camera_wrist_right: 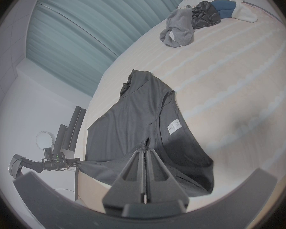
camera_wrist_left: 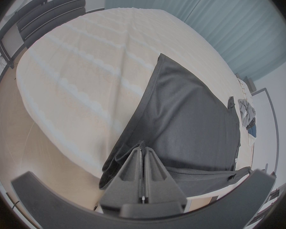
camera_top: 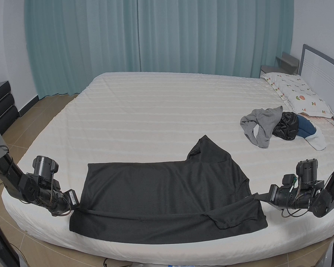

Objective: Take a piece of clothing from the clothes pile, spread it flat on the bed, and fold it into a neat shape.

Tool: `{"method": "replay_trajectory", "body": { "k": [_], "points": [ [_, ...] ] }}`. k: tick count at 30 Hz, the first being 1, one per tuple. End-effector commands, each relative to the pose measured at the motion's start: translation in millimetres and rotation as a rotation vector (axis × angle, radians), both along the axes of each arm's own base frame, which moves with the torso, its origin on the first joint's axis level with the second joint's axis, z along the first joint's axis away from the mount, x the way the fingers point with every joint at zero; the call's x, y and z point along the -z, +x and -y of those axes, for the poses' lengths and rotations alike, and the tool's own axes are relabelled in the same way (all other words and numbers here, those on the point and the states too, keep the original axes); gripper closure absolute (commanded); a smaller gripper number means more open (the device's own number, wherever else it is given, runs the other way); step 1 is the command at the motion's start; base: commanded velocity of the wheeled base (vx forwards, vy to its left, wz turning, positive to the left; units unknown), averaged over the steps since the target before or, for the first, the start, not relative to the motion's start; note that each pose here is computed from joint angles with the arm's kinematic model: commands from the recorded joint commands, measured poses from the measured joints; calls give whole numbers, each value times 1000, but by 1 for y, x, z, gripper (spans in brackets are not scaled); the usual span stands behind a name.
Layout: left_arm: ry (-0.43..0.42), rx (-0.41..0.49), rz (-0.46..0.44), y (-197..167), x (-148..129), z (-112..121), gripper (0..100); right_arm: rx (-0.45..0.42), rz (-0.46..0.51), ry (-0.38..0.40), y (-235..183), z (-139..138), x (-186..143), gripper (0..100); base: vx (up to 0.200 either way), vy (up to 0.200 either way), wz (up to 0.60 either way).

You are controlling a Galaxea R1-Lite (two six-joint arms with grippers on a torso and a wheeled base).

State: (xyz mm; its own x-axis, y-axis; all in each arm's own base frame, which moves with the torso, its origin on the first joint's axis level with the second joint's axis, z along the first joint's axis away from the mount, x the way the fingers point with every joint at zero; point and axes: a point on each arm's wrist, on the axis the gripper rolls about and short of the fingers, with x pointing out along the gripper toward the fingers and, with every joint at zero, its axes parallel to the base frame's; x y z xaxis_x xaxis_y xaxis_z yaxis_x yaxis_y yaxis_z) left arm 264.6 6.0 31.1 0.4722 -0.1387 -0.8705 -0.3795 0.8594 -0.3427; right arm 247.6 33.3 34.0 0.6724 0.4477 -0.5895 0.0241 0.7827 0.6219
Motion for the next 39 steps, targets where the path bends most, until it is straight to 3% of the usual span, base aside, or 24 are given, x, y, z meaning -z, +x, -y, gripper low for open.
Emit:
{"method": "replay_trajectory", "body": {
  "k": [1, 13, 14, 15, 21, 24, 27, 29, 33, 39],
  "points": [
    [-4, -8, -38, 23, 20, -1, 100, 8, -56, -9, 31, -2, 29, 100, 0, 0, 0],
    [-12, -20, -46, 40, 32, 0, 100, 10, -62, -11, 50, -4, 43, 100, 0, 0, 0],
    [-12, -20, -46, 40, 32, 0, 100, 10, -62, -11, 50, -4, 43, 0, 0, 0, 0],
    [-24, -42, -39, 43, 30, 0, 0, 10, -59, -10, 51, -4, 45, 0, 0, 0, 0],
    [-52, -91, -20, 45, 23, -2, 0, 22, -31, 19, 45, -6, 26, 0, 0, 0, 0],
    [-77, -126, 8, 40, 11, -10, 0, 22, -48, 83, 21, -18, 9, 0, 0, 0, 0],
    [-135, -147, 17, 35, 5, -12, 0, 25, -77, 124, 7, -25, 2, 0, 0, 0, 0],
    [-231, -145, 14, 24, -1, -16, 0, 14, -126, 157, -7, -37, 1, 0, 0, 0, 0],
    [-292, -125, -3, 15, 0, -17, 0, 63, -186, 166, -14, -54, 7, 0, 0, 0, 0],
    [-308, -123, -33, 12, 7, -17, 0, 90, -219, 138, -14, -64, 24, 0, 0, 0, 0]
  ]
}}
